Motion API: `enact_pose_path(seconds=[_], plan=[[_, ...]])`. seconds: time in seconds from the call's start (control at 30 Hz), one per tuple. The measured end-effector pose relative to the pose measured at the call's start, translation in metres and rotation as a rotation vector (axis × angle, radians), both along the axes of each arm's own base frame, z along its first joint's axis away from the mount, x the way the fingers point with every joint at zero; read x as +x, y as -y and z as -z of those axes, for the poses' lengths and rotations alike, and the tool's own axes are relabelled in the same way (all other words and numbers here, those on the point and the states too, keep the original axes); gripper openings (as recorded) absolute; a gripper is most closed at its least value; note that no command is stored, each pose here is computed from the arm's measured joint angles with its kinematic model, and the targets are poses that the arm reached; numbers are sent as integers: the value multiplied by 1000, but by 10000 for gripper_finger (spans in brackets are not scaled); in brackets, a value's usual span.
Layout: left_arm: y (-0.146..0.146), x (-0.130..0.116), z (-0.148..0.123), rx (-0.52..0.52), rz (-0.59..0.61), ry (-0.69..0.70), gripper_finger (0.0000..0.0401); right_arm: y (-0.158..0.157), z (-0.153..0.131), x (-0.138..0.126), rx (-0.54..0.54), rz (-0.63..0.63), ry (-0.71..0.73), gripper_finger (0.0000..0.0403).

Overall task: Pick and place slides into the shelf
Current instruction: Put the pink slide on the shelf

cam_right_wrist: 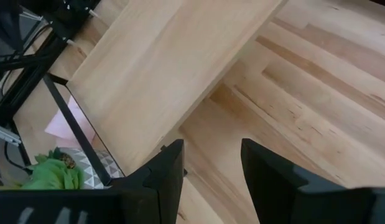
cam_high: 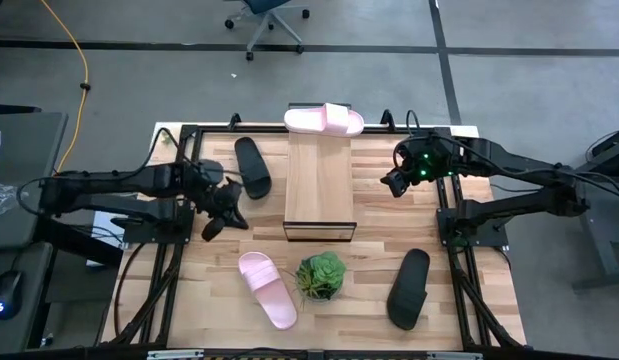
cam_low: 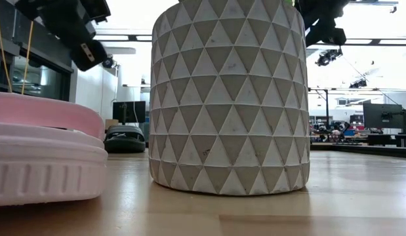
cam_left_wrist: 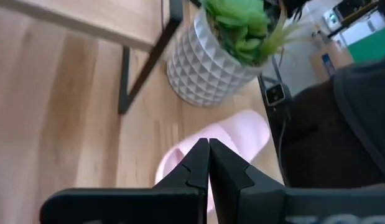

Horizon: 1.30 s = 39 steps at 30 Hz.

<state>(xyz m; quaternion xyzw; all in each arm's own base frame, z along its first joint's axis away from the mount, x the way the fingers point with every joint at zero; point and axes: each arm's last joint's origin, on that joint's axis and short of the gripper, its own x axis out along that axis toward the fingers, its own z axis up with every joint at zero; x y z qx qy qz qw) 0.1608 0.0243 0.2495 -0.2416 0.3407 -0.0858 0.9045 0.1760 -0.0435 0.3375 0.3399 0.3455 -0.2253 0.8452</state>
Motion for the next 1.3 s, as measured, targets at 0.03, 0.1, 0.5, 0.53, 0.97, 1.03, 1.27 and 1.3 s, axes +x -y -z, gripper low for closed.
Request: enact_pose_path(seconds=[0.03,0.1,0.5,0.53,0.97,1.03,1.27,1.3], plan=[[3,1,1,0,3,-12,1,0,0,0,0,0,0,151],[9,3,3,3,9,-40,1,0,0,0,-1,-1,0,151],[42,18,21,45,30,-200,1,0,1,-1,7,-12,-9,151],[44,20,24,44,36,-210,1,-1,1,-1,7,-16,-10,151],[72,56,55,1,158,-269,1,-14,1,2,-23,-56,-16,151],[74,56,60,2,167,-306,1,-17,1,3,-22,-61,-16,151],[83,57,66,-3,139,-345,53,-23,1,3,-45,-53,-22,151],[83,57,66,-5,132,-348,64,-23,1,3,-46,-53,-23,151]])
